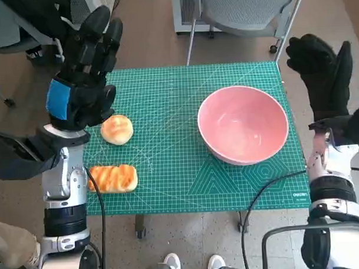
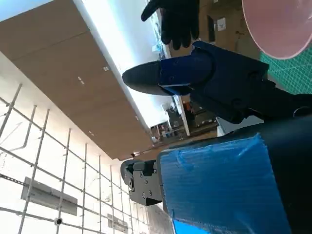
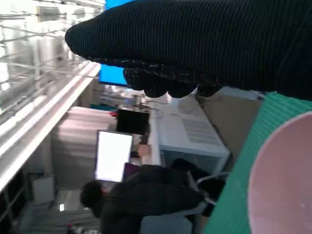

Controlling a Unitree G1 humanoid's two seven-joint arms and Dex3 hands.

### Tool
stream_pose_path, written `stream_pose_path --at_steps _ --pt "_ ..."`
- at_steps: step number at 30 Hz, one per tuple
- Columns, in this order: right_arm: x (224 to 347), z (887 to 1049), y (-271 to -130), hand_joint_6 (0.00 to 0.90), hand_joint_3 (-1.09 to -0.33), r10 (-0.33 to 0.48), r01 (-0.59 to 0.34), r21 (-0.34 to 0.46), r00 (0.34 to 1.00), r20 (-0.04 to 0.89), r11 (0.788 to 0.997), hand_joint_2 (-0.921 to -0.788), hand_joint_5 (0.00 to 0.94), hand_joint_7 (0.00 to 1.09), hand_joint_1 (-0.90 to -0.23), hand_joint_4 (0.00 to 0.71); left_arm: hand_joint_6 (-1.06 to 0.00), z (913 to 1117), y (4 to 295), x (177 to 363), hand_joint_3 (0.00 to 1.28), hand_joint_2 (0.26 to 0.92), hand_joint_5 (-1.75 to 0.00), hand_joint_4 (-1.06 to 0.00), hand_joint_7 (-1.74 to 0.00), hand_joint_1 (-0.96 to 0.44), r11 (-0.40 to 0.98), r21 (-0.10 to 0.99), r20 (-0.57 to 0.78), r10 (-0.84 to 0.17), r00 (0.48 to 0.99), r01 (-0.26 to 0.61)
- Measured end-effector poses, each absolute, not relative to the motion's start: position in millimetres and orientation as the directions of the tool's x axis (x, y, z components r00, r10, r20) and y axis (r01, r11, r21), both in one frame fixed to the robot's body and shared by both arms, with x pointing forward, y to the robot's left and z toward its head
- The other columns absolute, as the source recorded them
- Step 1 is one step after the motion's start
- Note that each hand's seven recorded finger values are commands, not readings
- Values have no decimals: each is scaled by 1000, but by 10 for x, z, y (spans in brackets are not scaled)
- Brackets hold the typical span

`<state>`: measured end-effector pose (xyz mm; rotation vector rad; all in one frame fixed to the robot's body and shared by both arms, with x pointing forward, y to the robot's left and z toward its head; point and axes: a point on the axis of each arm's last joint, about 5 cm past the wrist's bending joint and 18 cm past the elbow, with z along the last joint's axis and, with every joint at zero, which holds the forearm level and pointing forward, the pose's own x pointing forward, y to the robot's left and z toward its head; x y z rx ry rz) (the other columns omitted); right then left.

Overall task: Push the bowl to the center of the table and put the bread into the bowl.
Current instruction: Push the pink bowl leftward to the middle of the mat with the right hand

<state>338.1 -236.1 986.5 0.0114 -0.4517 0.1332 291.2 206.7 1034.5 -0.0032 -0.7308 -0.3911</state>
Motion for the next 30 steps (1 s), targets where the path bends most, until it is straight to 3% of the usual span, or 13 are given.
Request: stream_pose_path --at_steps 30 --pt "3369 9796 -2378 311 -855 112 -125 9 915 388 992 -921 1 24 -641 248 1 10329 2072 2888 571 921 -2 -19 -313 -635 930 142 649 -347 677 340"
